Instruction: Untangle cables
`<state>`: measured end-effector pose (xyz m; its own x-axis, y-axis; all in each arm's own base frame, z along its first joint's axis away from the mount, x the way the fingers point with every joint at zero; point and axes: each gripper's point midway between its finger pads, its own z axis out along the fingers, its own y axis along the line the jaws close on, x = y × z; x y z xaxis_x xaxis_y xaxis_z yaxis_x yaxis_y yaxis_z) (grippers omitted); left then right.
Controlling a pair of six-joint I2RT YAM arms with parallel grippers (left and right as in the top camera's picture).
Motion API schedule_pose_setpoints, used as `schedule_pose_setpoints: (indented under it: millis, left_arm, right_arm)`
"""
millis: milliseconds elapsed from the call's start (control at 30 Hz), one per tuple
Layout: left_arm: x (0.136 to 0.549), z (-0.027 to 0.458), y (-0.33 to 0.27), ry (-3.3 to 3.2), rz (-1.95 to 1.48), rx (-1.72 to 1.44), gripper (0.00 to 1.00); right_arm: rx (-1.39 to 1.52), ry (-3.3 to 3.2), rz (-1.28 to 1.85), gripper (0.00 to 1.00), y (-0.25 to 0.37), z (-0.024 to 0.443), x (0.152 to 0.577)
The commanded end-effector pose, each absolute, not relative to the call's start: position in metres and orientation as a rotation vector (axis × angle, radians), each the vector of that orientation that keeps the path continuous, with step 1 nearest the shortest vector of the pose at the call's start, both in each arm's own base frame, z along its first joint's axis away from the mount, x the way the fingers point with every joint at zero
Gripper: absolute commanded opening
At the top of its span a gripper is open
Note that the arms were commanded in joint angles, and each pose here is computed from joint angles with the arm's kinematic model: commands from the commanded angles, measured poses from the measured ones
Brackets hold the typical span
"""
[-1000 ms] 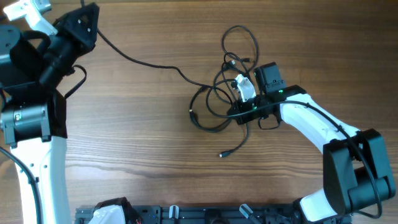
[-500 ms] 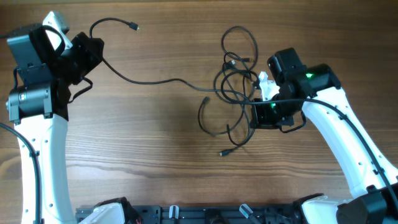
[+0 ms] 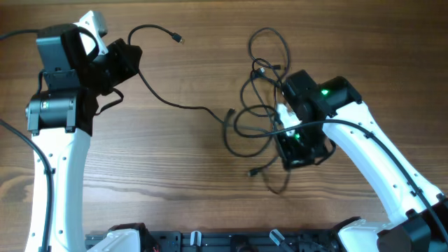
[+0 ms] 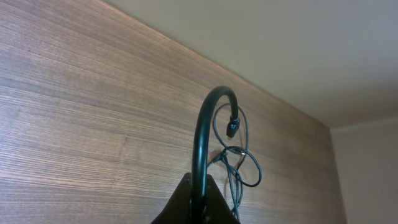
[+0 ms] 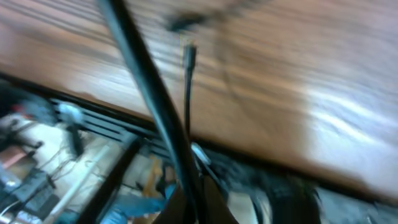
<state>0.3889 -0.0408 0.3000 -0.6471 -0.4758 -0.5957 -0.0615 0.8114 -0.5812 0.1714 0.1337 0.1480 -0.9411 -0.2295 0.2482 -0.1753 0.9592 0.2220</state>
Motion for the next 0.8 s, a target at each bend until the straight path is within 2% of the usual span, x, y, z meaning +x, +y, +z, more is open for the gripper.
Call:
schedule_pose_setpoints:
  millis: [0, 167, 300, 367, 500, 633, 767]
  left_arm:
    - [0.390, 0.302, -0.043, 2.202, -0.663, -0.360, 0.04]
    - [0.384, 0.295, -0.052, 2.245, -0.677, -0.349, 0.04]
    - [0.374, 0.293, -0.083, 2.286, -0.756, -0.268, 0.04]
    - [0.369, 0.294, -0.101, 2.302, -0.817, -0.251, 0.04]
    - [0.363, 0.293, -0.120, 2.327, -0.935, -0.423, 0.04]
    - [0.358, 0.292, -0.132, 2.346, -1.023, -0.572, 0.04]
    - [0.356, 0.292, -0.136, 2.349, -1.039, -0.590, 0.04]
  right_arm:
    - [0.246, -2.905, -0.175, 0.04, 0.125, 0.143, 0.187]
    - [0.457, -3.048, -0.862, 0.04, 0.210, 0.165, 0.249]
    - [0.706, -3.074, -1.418, 0.04, 0.265, 0.217, 0.294]
    - [0.777, -3.133, -1.510, 0.04, 0.277, 0.232, 0.311]
    - [0.909, -3.227, -1.576, 0.05, 0.293, 0.250, 0.327]
    - [0.970, -3.208, -1.625, 0.05, 0.306, 0.257, 0.323]
    - [1.059, -3.101, -1.742, 0.06, 0.319, 0.268, 0.311]
